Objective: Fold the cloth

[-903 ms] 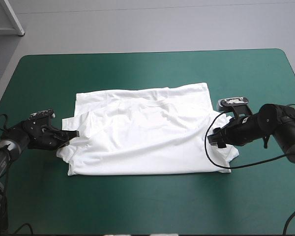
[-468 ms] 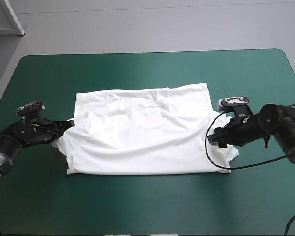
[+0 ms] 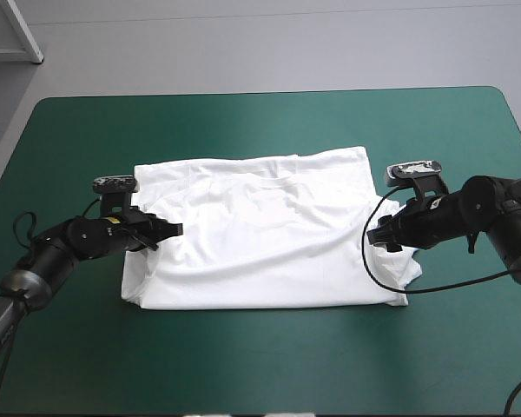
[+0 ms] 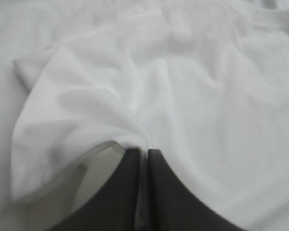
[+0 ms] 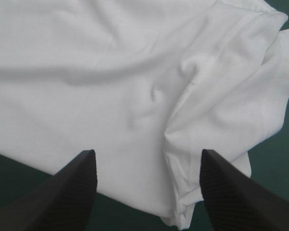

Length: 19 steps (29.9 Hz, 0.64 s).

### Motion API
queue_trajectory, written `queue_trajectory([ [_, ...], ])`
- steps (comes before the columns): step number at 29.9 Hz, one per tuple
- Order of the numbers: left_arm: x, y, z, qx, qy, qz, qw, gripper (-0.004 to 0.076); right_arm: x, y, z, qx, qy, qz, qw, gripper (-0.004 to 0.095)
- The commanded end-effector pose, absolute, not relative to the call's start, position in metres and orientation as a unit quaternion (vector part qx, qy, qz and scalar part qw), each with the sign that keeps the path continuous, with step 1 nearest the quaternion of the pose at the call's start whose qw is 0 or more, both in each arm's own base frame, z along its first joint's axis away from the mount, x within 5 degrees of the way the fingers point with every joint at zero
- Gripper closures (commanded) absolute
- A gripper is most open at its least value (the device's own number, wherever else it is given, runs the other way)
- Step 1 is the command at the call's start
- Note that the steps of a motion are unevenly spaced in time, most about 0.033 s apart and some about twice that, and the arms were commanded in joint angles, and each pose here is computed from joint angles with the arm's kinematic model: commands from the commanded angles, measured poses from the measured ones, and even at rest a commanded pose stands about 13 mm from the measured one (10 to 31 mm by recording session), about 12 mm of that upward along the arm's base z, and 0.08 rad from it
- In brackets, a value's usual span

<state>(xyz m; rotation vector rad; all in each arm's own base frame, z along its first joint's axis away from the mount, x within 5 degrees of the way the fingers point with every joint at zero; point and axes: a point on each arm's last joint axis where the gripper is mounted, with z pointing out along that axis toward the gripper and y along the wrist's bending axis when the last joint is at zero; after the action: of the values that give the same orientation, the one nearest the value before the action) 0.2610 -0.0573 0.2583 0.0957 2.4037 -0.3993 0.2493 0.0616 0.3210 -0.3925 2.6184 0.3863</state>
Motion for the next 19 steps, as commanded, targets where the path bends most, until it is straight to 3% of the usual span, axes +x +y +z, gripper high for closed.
queue_trajectory([
  [1, 0.266, -0.073, 0.264, 0.052, 0.915, -0.164, 0.366, 0.0705, 0.246, 0.062, 0.339, -0.148, 0.942, 0.145, 0.265, 0.0328],
  [5, 0.269, -0.087, 0.249, 0.088, 0.922, -0.163, 0.339, 0.0694, 0.244, 0.062, 0.338, -0.15, 0.944, 0.147, 0.253, 0.0328],
  [7, 0.27, -0.091, 0.244, 0.102, 0.924, -0.161, 0.33, 0.0646, 0.244, 0.062, 0.338, -0.15, 0.944, 0.147, 0.253, 0.0328],
  [11, 0.271, -0.093, 0.241, 0.102, 0.926, -0.161, 0.327, 0.0455, 0.244, 0.061, 0.338, -0.151, 0.944, 0.141, 0.257, 0.0328],
  [15, 0.271, -0.093, 0.242, 0.106, 0.926, -0.16, 0.327, 0.0207, 0.246, 0.059, 0.339, -0.153, 0.943, 0.128, 0.268, 0.0328],
  [19, 0.273, -0.095, 0.249, 0.12, 0.925, -0.162, 0.321, 0.0164, 0.248, 0.058, 0.339, -0.154, 0.941, 0.118, 0.277, 0.0327],
])
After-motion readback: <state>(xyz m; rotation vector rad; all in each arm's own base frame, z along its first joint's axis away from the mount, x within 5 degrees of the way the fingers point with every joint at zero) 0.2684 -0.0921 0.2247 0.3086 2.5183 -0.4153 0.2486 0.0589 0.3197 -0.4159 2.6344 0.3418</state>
